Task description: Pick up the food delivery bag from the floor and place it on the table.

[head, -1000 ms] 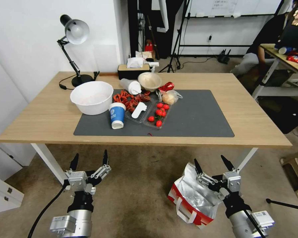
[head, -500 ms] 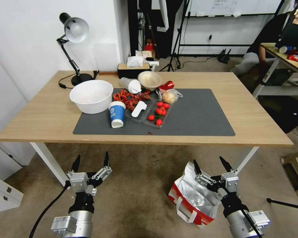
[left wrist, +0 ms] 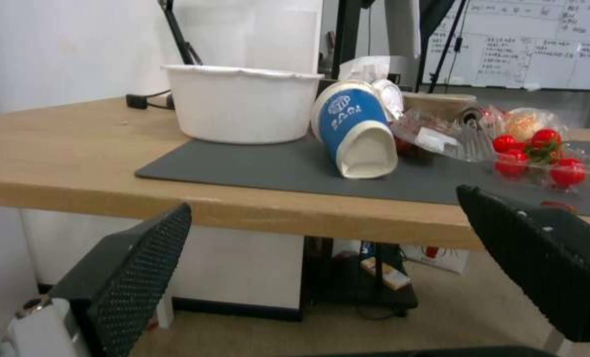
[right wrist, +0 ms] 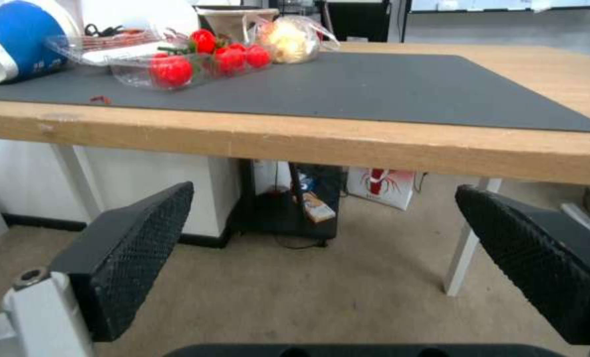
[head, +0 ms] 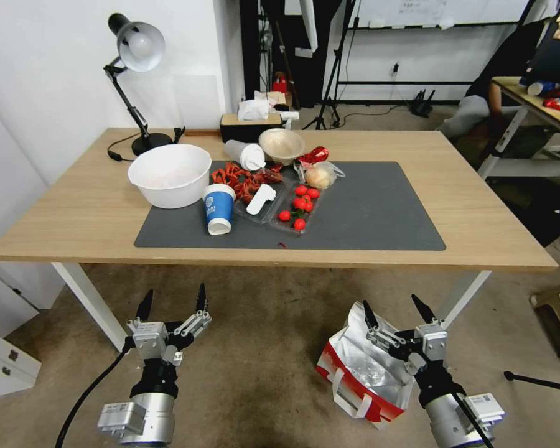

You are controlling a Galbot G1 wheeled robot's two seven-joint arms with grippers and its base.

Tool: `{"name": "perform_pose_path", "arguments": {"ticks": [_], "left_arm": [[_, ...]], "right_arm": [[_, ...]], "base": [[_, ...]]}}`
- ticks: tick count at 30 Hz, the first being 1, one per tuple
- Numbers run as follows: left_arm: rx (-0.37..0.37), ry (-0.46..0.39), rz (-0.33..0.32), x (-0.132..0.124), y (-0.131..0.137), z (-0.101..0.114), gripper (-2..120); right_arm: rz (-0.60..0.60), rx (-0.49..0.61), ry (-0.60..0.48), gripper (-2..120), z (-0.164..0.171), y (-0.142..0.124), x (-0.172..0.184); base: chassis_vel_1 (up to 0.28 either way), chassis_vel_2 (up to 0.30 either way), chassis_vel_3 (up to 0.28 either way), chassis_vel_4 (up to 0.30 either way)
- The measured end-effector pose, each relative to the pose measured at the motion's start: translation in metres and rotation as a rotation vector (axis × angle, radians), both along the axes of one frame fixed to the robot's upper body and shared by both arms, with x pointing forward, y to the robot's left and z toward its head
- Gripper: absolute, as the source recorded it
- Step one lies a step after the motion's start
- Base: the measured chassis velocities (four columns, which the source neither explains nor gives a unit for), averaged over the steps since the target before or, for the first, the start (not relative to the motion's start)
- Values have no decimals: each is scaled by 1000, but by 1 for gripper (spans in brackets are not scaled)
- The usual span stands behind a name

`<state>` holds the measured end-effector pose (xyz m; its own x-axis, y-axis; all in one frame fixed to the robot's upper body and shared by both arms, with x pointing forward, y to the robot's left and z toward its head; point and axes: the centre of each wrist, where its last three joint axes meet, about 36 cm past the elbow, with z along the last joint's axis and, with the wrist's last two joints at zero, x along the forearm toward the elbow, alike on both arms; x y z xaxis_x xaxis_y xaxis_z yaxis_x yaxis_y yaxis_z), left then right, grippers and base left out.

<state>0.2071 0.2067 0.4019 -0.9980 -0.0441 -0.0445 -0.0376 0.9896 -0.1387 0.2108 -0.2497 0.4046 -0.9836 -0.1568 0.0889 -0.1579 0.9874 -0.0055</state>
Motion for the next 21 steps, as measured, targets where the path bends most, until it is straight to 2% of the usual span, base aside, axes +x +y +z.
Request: {"name": "perform_pose_path", "arguments": {"ticks": [21], "left_arm": [[-12, 11, 6, 1, 0, -4, 100]], "right_arm": [[7, -4, 3, 100, 0, -1, 2]], "base": [[0, 0, 0, 0]]}}
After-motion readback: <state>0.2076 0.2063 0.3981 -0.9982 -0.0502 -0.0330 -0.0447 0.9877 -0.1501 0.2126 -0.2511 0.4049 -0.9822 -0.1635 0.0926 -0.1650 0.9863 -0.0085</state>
